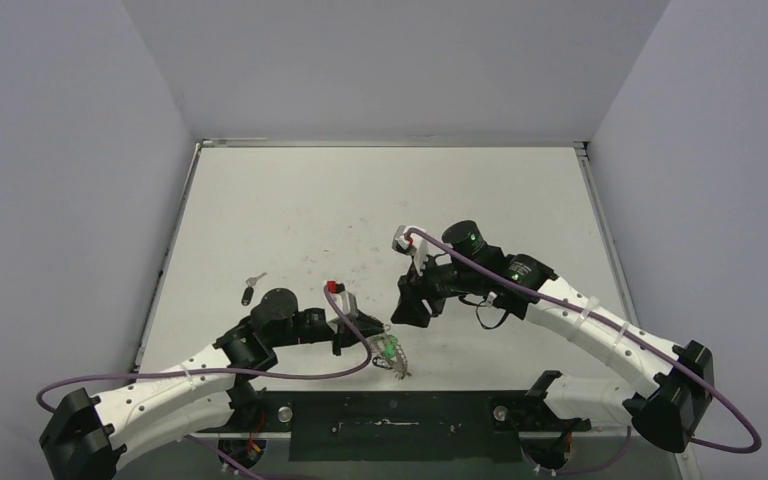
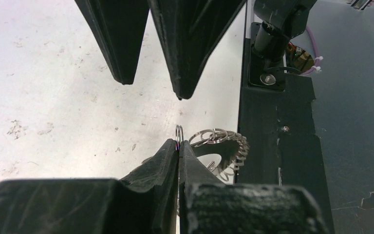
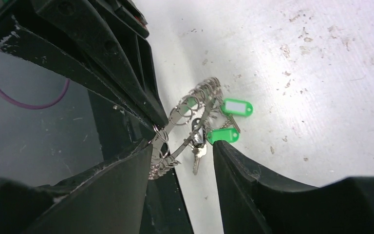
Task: Put the keys on the keyring
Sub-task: Adjust the keyring.
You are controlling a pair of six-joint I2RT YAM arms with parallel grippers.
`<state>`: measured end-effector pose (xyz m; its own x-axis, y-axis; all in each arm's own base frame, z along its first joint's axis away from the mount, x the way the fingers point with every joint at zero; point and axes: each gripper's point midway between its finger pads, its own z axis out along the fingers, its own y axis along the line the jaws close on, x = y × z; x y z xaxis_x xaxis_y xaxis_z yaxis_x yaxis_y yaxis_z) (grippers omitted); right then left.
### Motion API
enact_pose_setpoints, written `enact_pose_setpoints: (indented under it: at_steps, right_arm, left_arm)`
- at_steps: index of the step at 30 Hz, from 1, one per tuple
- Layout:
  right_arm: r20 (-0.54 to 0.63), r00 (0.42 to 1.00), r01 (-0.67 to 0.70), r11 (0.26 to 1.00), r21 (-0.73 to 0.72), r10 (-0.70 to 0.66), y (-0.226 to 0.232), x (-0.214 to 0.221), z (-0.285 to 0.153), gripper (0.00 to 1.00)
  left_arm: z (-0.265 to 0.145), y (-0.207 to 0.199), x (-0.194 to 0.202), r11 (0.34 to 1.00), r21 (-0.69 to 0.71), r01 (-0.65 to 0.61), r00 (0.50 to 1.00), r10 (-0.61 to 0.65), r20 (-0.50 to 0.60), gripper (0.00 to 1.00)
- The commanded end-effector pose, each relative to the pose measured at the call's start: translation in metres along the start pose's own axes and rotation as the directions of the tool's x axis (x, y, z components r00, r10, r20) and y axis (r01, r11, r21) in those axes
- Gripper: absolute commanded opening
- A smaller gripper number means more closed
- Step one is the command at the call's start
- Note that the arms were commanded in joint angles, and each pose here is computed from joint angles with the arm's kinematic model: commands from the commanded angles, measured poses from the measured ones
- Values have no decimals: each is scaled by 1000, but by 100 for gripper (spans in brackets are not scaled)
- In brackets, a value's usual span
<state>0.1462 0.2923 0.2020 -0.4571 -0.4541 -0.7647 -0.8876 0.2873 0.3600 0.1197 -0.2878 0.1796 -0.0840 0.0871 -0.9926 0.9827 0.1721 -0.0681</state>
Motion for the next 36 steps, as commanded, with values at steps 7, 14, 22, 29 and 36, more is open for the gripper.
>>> enact_pose_setpoints:
  at_steps: [7, 14, 22, 29, 36]
  right_arm:
    - [59, 989, 132, 991, 36, -133, 1, -20, -17, 54]
    - [63, 986, 153, 988, 0, -153, 4, -14, -4, 53]
    - [-30, 977, 214, 977, 6, -213, 10, -1, 20, 44]
    - [-56, 973, 222, 975, -12, -222, 11, 5, 33, 29]
    - [-64, 973, 220, 975, -14, -221, 10, 9, 39, 19]
  left_arm:
    - [1, 11, -29, 998, -38, -43, 994, 40, -98, 0]
    - [0, 7, -21, 999, -1, -54, 981, 53, -184, 0]
    - [3, 2, -22, 997, 32, -64, 985, 69, -161, 0]
    - [4, -1, -23, 997, 43, -67, 987, 73, -146, 0]
    - [4, -4, -22, 996, 53, -66, 987, 73, -145, 0]
